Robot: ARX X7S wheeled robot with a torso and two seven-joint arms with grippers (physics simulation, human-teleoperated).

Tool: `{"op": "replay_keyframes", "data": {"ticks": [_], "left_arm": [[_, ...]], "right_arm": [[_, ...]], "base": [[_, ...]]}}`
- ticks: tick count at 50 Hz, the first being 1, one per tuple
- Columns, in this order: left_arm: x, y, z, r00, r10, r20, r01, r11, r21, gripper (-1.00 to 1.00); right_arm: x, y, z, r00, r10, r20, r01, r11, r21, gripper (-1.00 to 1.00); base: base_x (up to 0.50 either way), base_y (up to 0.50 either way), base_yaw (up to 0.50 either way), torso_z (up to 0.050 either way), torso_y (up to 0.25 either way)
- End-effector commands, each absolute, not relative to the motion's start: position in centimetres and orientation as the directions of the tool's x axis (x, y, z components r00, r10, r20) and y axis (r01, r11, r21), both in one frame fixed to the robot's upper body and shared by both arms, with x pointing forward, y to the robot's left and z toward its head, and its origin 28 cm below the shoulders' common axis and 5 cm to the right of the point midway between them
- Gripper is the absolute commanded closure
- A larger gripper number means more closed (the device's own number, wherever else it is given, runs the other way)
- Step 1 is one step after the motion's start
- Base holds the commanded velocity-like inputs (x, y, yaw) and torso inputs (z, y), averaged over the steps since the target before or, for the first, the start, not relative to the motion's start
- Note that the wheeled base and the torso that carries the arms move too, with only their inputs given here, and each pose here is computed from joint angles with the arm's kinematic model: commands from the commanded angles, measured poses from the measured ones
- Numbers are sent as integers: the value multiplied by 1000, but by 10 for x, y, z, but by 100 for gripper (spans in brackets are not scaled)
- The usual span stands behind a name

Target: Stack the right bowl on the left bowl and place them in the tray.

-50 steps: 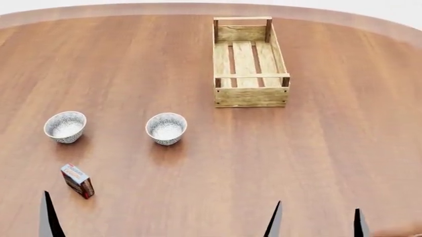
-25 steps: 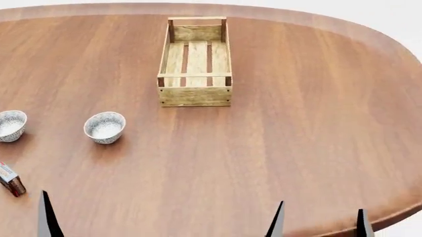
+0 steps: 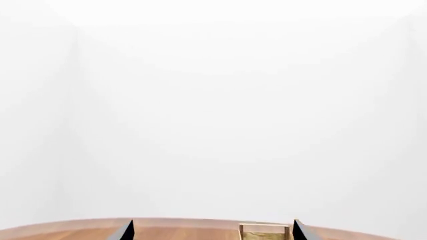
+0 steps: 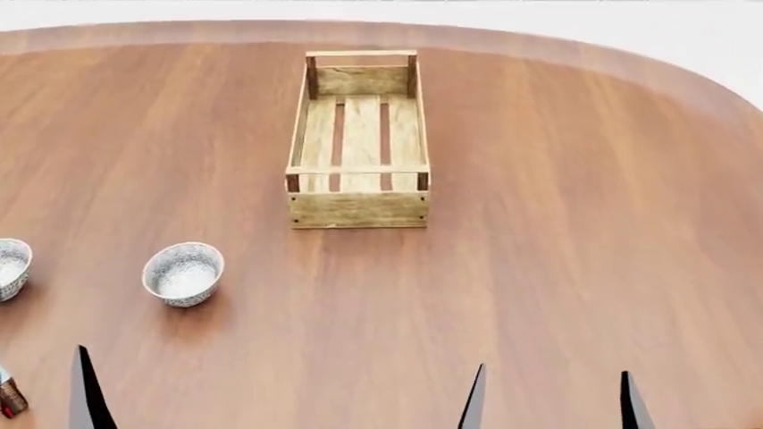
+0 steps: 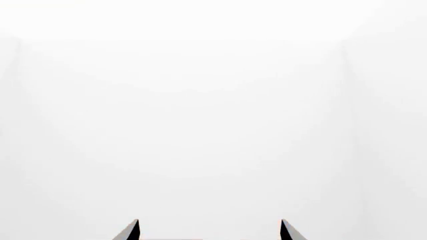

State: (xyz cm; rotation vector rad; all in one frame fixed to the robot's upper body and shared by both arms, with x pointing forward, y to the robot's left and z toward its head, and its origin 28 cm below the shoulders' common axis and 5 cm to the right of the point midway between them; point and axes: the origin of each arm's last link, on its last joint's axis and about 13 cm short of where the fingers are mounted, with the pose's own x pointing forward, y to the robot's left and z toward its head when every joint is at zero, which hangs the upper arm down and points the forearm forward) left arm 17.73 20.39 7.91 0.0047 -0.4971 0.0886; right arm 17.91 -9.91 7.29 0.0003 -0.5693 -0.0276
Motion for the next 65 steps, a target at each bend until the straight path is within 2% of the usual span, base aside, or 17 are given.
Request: {"op": "replay_keyframes", "data": {"ticks": [1, 22, 40, 55, 65], "left_arm": [[177, 205, 82, 868, 86, 490, -94, 996, -8, -100], [176, 205, 83, 867, 85, 491, -93, 996, -7, -100], [177, 205, 82, 869, 82, 488, -92, 996, -4, -100], [177, 205, 82, 869, 85, 488, -94, 996, -6, -100], [177, 205, 82, 869, 86, 488, -95, 995, -8, -100]], "right_arm": [[178, -99, 77, 827, -14, 561, 37, 999, -29, -100], [177, -99, 78, 816, -10, 577, 44, 998, -44, -100], [180, -101, 79, 834, -52, 550, 55, 998, 12, -100], [178, -99, 79, 821, -10, 571, 45, 998, -46, -100], [175, -96, 77, 803, 46, 595, 49, 989, -142, -100]], "base": [[500, 184, 0, 0, 0], [500, 173, 0, 0, 0], [500, -52, 0, 0, 0], [500, -157, 0, 0, 1], [500, -42, 0, 0, 0]]}}
